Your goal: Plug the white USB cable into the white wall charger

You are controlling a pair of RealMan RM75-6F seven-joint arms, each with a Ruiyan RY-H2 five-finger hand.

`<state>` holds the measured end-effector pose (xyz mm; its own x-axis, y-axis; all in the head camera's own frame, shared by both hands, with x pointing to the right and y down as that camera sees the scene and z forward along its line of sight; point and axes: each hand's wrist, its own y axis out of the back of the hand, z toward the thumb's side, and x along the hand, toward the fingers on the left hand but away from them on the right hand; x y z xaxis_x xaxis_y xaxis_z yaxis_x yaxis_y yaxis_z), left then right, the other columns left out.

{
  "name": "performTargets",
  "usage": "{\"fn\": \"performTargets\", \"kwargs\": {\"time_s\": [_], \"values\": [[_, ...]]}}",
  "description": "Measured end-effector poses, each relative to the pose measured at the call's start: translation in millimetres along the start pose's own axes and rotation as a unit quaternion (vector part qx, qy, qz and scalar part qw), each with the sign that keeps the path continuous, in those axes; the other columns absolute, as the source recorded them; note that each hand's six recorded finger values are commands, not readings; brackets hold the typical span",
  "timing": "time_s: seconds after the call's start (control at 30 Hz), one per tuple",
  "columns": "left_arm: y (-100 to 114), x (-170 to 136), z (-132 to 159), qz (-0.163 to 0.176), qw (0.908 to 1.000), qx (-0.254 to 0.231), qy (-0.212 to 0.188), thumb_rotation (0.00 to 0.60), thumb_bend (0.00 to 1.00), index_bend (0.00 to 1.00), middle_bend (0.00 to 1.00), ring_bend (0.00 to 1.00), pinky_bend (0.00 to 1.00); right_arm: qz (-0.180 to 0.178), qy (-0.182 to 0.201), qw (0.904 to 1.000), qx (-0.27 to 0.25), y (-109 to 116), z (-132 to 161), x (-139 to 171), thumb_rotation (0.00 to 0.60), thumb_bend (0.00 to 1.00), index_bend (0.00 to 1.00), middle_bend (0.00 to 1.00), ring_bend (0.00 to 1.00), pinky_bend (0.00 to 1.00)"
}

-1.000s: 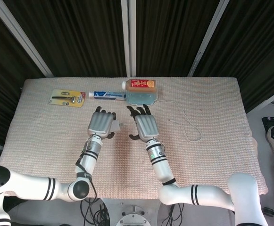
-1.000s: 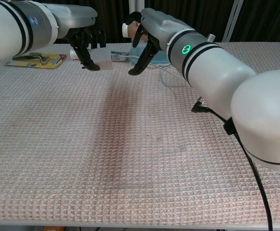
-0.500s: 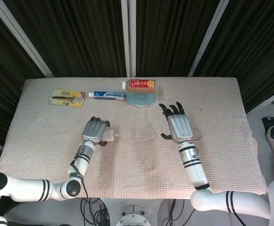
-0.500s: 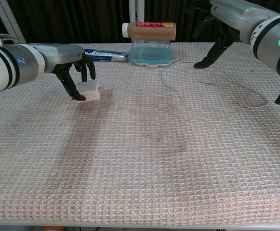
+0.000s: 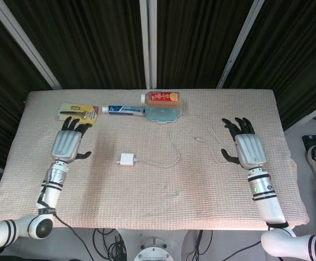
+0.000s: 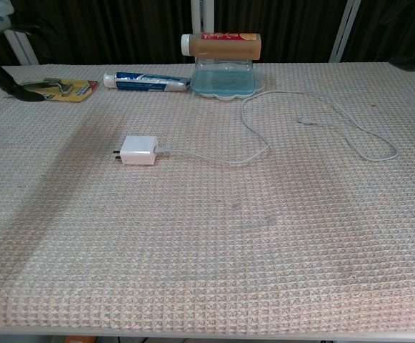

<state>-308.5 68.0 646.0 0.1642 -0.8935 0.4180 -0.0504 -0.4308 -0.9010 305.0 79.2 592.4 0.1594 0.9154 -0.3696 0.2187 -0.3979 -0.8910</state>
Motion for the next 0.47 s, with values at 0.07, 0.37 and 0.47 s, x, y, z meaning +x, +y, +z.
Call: {"fn": "performTargets", "kwargs": {"time_s": [0.07,0.37,0.47], "values": [[6,-18,-30,0.018,0.9998,-0.001,0.013,0.600,0.13,0.22,0.26,0.07,0.02,-0.007,0.002,1.0000,-0.004,13,-19,16,0.600,0.23,0.10,0.21,0.03,0.00],[18,-124,-133,0.040,0.9937,0.001,0.104,0.600,0.13,0.23,0.25,0.05,0.01,-0.030,-0.033,0.9988,-0.020,35,-82,98,0.600,0.25,0.10,0.21,0.01,0.00],[21,-148,-138,0.053,0.9922,-0.001,0.113,0.600,0.13,0.22,0.25,0.05,0.01,-0.031,-0.040,0.9984,-0.026,33,-91,114,0.600,0.26,0.10,0.21,0.01,0.00]]}}
